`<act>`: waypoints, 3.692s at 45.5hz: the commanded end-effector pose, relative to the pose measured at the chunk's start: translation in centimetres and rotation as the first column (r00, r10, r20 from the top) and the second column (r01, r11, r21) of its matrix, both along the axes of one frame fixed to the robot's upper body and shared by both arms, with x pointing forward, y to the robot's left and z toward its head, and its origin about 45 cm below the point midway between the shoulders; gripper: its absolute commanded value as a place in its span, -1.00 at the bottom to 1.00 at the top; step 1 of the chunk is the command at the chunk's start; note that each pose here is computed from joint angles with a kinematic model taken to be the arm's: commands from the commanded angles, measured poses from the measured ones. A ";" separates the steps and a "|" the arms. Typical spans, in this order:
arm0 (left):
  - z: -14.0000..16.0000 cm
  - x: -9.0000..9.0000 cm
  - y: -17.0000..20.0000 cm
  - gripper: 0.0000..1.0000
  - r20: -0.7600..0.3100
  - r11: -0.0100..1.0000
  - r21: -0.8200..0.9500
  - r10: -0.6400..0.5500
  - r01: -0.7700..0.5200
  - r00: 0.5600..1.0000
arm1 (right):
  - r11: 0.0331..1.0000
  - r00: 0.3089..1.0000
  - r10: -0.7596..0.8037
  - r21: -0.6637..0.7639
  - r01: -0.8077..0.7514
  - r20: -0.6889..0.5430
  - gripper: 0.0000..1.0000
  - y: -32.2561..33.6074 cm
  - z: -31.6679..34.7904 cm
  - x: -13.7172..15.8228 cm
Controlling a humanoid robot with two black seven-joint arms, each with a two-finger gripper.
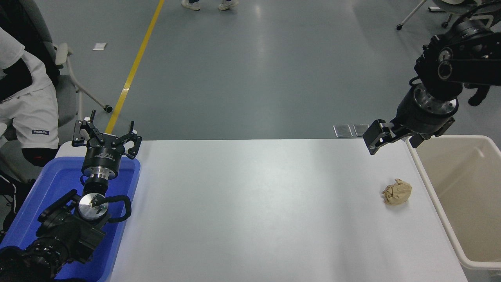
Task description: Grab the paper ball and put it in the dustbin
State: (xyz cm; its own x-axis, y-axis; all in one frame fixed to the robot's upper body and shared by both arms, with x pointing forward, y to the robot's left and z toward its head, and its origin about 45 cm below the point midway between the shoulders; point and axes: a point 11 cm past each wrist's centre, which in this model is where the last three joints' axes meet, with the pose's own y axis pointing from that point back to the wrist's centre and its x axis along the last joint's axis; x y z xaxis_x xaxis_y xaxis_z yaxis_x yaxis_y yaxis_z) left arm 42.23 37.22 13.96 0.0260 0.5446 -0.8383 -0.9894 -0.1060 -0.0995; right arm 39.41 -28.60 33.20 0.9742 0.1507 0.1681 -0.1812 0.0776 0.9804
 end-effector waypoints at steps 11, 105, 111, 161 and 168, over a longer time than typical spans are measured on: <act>0.0 0.0 0.0 0.98 0.000 1.000 0.001 -0.001 0.001 1.000 | 1.000 1.000 0.001 0.000 -0.001 0.002 1.00 0.0 0.1 0.0; 0.0 0.0 0.0 0.98 0.000 1.000 0.001 -0.001 0.001 1.000 | 0.998 0.998 -0.050 0.032 0.049 0.029 1.00 -0.4 0.8 0.7; 0.0 0.0 0.0 0.98 0.000 1.000 0.001 -0.001 0.001 1.000 | 0.998 0.998 -0.051 0.032 0.050 0.035 1.00 -0.4 1.1 0.8; 0.0 0.0 0.0 0.98 0.000 1.000 0.001 -0.001 0.001 1.000 | 0.972 0.975 -0.223 0.067 0.224 -0.011 1.00 -5.8 -8.8 -1.8; 0.0 0.0 0.0 0.98 -0.001 1.000 0.002 0.000 0.000 1.000 | 0.974 0.976 -0.220 0.047 0.220 -0.004 1.00 -6.2 -11.3 -1.7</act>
State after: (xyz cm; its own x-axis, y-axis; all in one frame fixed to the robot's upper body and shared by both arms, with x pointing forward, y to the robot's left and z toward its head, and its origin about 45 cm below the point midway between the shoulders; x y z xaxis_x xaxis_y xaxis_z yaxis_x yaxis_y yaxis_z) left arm 42.23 37.22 13.95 0.0260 0.5457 -0.8376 -0.9895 -0.1051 -0.0991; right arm 38.04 -33.71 25.89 0.9854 -0.0711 0.1544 -0.1517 0.0414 0.9876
